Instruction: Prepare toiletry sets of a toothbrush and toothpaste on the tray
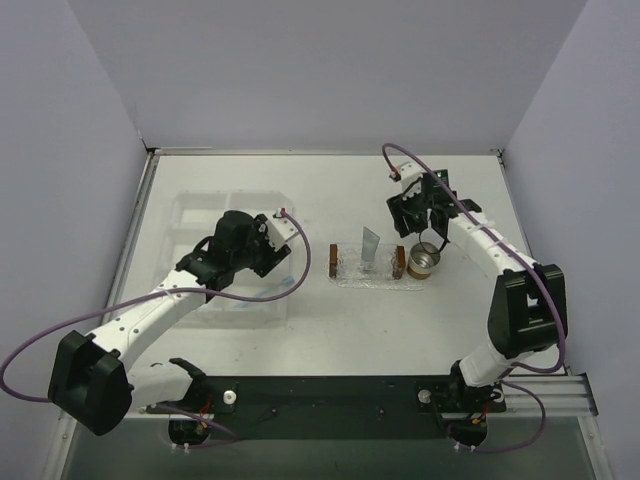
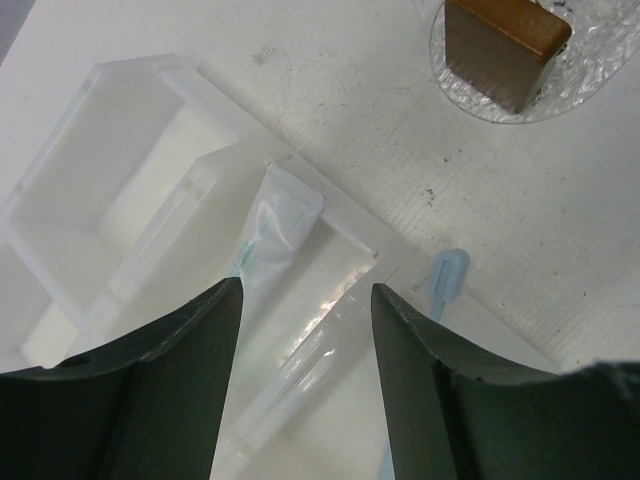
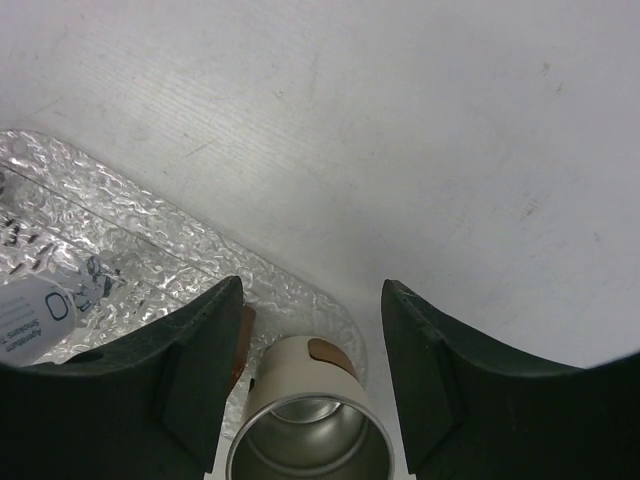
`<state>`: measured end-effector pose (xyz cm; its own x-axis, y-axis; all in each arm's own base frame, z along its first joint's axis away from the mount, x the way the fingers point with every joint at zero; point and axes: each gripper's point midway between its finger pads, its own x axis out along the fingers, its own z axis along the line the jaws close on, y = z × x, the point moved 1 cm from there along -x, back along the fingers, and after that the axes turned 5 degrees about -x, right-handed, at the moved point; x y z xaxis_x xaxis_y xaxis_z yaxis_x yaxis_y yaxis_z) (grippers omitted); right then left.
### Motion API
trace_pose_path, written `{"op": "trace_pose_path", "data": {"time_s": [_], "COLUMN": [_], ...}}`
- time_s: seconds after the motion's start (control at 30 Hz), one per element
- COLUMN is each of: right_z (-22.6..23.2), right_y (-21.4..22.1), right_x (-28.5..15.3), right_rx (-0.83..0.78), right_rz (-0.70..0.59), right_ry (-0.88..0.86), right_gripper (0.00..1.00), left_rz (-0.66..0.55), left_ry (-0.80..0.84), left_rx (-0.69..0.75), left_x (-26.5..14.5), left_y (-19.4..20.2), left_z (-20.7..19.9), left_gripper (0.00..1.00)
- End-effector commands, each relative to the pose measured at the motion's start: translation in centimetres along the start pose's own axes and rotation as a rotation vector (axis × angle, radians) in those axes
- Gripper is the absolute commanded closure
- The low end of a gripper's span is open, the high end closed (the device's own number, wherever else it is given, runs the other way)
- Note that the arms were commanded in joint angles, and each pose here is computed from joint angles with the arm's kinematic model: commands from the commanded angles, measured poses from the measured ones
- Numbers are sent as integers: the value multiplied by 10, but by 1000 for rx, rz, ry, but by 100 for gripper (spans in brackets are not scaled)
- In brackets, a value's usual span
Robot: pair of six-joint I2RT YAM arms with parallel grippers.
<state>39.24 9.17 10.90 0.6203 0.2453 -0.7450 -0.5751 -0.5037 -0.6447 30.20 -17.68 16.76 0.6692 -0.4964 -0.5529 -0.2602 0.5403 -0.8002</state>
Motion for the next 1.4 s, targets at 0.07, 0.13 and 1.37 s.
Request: {"op": "trace_pose_path", "data": {"time_s": [0.07, 0.13, 1.37], "right_z": [-27, -30, -12], "right_y": [-66, -77, -81], "right_x": [-58, -72, -96], "right_rx": [-22, -23, -7], "right_rz": [-186, -221, -292], "right_ry": [112, 122, 59], "right_gripper": [46, 45, 44], "left_rz": [32, 42, 260], "left_ry": [-36, -39, -130], "left_rx": [46, 54, -33], "left_x": [8, 10, 106], "left_y": [-6, -5, 30], "left_z": [15, 18, 13], "left_gripper": [36, 36, 36]}}
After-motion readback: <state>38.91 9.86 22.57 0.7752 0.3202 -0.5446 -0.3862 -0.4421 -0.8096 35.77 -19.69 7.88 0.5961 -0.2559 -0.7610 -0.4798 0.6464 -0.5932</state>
